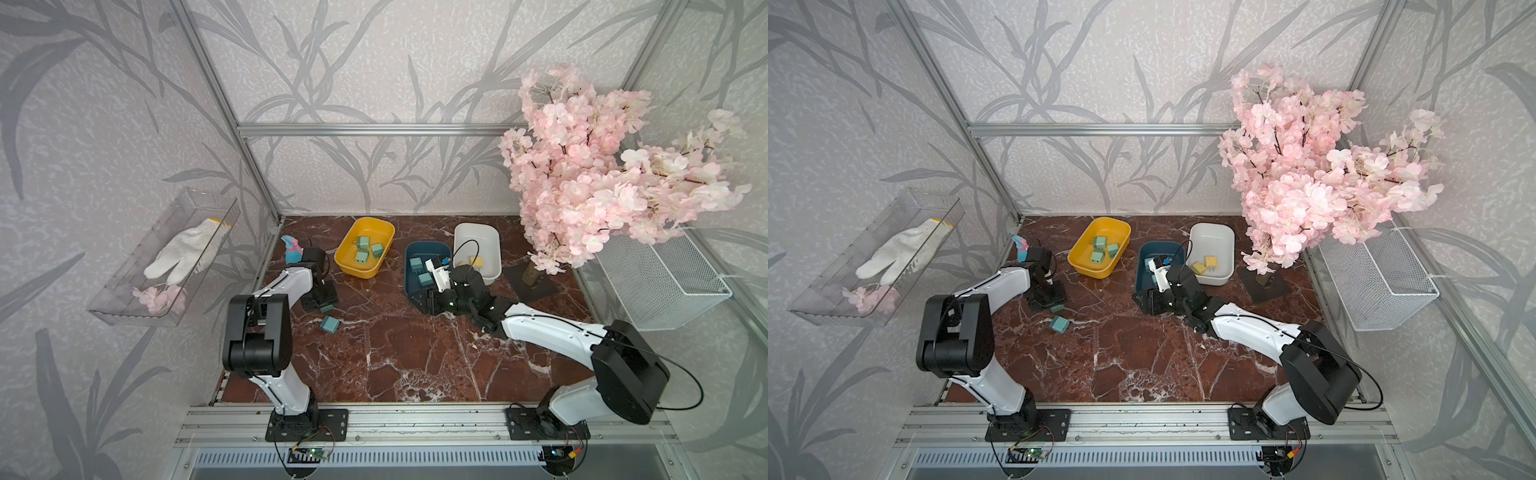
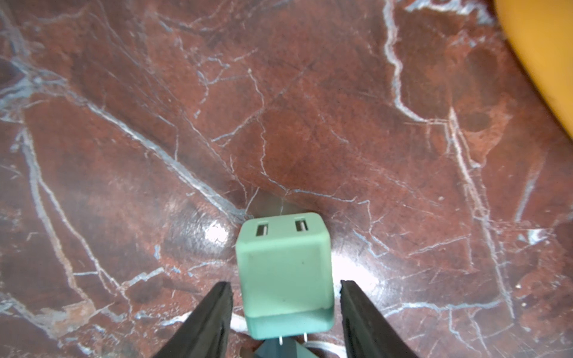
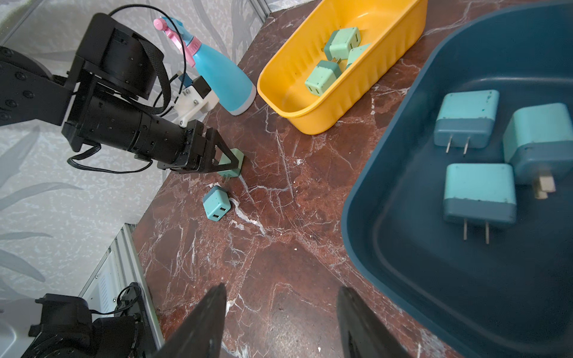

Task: Place the plugs by color into the storage box
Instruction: Pick up the plug from the center of the board.

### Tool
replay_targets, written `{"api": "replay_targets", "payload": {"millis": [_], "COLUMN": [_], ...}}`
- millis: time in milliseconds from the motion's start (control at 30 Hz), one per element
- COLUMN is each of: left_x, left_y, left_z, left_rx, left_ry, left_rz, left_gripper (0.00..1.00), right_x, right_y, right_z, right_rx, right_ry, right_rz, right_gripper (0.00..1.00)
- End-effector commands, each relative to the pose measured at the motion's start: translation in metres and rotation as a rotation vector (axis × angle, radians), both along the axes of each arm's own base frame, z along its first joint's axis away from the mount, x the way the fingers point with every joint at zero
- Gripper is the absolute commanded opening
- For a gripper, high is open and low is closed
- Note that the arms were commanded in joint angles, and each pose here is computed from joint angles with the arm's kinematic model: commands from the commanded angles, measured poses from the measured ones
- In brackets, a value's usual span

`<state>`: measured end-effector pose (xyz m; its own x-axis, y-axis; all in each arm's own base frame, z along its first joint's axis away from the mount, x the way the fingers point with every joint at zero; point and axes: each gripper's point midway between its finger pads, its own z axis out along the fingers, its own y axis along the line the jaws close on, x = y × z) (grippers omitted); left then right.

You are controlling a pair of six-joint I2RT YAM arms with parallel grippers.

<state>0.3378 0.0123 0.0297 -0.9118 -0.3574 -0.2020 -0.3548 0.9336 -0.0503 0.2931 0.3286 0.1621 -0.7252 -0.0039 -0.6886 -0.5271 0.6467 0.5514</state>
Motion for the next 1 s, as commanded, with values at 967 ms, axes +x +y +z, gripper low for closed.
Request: {"api": "replay_targets", "payload": {"millis": [967], "left_x": [0.126], "left_y": [-0.048], "left_z": [0.104], "left_rx": [0.181], "left_ry": [-0.263], "left_rz": [-0.200], "left_gripper": [0.43], "right_x": [0.037], "right_y": [0.028], "right_z": [0.052], "right_rx": [-0.008], "right_ry": [-0.003], "right_rz": [0.086], "right_gripper": [0.61]}}
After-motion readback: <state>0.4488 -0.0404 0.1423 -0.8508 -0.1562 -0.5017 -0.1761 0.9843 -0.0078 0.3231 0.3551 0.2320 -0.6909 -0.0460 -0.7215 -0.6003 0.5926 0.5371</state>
